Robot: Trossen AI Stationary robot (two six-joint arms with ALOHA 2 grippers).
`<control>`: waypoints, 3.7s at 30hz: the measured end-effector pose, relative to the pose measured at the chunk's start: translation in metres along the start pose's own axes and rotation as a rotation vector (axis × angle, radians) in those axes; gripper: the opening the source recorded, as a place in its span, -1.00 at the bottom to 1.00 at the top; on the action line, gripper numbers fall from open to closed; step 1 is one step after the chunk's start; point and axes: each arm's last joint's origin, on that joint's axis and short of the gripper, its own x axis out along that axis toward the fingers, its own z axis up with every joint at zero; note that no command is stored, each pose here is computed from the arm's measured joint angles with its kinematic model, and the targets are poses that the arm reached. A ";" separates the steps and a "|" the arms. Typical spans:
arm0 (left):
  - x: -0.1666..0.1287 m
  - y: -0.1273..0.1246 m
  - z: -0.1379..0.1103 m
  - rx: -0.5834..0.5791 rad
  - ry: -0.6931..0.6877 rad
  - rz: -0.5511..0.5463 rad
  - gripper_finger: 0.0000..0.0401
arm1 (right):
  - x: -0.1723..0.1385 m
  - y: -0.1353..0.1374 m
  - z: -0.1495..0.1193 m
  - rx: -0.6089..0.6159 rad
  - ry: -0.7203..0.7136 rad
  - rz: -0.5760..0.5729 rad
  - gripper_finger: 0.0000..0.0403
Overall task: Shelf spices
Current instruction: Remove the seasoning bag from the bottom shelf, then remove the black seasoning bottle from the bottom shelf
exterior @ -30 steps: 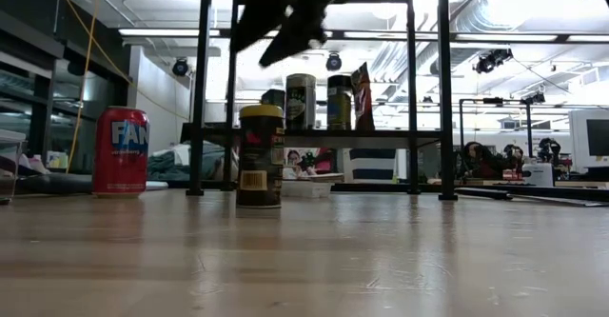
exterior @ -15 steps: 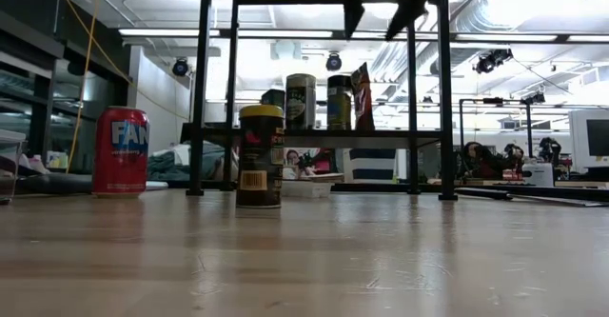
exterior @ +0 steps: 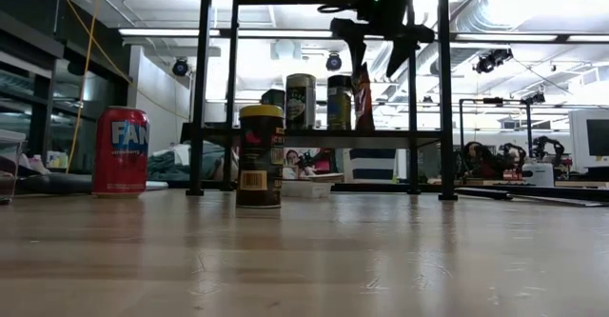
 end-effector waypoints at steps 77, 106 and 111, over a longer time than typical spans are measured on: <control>0.002 0.000 0.011 -0.024 -0.087 0.000 0.28 | -0.050 0.050 -0.198 -0.494 0.127 0.748 -0.98; 0.002 0.001 0.011 -0.022 -0.089 0.007 0.28 | -0.079 0.043 -0.154 -0.574 -0.002 0.566 -0.18; 0.002 0.001 0.011 -0.023 -0.092 0.011 0.28 | -0.083 0.042 -0.110 -0.440 -0.167 0.464 -0.17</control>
